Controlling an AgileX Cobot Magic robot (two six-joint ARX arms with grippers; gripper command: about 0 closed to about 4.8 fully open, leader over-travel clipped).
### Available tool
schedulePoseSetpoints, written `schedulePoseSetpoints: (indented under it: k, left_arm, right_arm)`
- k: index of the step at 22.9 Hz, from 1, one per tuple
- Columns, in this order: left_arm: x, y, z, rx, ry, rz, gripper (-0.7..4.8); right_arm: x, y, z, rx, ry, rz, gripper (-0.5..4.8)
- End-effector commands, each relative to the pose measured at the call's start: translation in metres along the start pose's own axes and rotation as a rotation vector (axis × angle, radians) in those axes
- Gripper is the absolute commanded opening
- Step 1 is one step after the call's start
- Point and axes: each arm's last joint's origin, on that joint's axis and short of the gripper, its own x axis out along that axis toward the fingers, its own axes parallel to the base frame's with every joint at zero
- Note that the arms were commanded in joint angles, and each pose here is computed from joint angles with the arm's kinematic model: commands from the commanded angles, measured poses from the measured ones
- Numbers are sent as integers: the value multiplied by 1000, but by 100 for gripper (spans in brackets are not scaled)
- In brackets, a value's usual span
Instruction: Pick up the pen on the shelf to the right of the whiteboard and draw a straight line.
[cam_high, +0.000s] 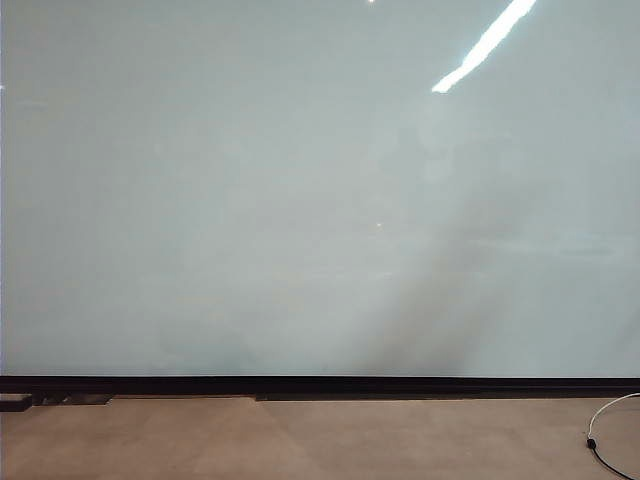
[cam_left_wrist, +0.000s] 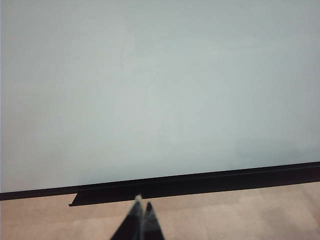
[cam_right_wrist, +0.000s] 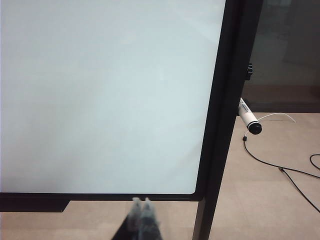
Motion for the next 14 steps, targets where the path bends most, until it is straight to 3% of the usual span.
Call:
schedulePoseSetpoints:
  k: [1,14]
  left_arm:
    - [0,0,2,2,-9,0,-5]
    - [0,0,2,2,-9,0,-5]
  right_arm:
    - [0,0,-1,0,-5,-1,-5]
    - [0,1,-1,53,-8,38,-5]
